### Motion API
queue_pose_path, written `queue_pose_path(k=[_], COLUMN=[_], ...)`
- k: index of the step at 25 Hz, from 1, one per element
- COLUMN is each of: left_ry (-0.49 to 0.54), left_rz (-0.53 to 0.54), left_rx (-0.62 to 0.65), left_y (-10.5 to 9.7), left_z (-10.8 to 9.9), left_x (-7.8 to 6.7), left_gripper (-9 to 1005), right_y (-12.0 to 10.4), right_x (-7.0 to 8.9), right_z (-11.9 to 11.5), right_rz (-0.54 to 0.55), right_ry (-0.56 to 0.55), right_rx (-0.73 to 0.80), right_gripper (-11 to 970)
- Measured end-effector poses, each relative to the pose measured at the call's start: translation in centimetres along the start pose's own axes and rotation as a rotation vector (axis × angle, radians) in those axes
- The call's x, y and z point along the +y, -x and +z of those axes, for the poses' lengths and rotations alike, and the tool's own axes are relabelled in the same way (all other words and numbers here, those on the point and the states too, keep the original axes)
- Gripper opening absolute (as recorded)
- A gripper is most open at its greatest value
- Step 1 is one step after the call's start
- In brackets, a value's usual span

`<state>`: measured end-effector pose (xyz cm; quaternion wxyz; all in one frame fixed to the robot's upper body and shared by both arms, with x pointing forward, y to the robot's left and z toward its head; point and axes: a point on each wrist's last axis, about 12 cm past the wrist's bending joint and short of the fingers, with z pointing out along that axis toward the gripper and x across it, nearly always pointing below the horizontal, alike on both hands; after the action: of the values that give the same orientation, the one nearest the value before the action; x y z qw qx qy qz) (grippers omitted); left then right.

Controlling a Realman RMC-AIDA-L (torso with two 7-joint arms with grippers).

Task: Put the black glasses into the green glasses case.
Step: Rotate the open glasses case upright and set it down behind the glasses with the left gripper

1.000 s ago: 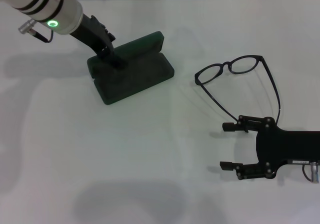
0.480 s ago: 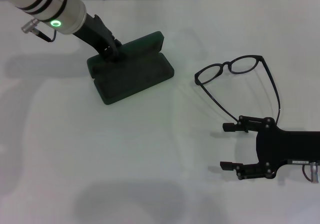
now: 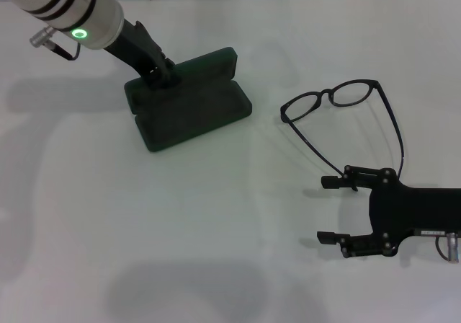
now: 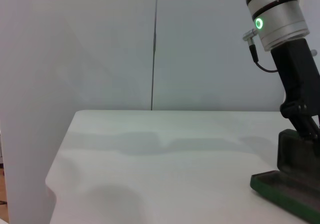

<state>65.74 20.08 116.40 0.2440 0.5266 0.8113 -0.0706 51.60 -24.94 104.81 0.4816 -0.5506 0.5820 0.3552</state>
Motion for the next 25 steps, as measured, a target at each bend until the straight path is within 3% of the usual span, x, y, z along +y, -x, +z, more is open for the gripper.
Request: queue_pose_path(k=[9, 17, 25], left_ry=[-0.004, -0.12, -0.187], left_rz=[0.099, 0.161, 0.154], left_rx=[-0.039, -0.11, -0.112], left_y=[0.1, -0.4, -1.3], left_z=[-1.1, -3.3, -2.2], left_x=[-1.1, -3.0, -5.6], left_gripper=[212, 211, 211], right_y=[-0.1, -0.1, -0.1], right_x=[0.0, 0.0, 0.0], right_z=[-0.1, -0.1, -0.1], right_rz=[0.0, 0.001, 0.001], right_ry=[-0.004, -0.005, -0.002], right_rx=[0.003, 0.004, 0.004], right_gripper=[790, 790, 789])
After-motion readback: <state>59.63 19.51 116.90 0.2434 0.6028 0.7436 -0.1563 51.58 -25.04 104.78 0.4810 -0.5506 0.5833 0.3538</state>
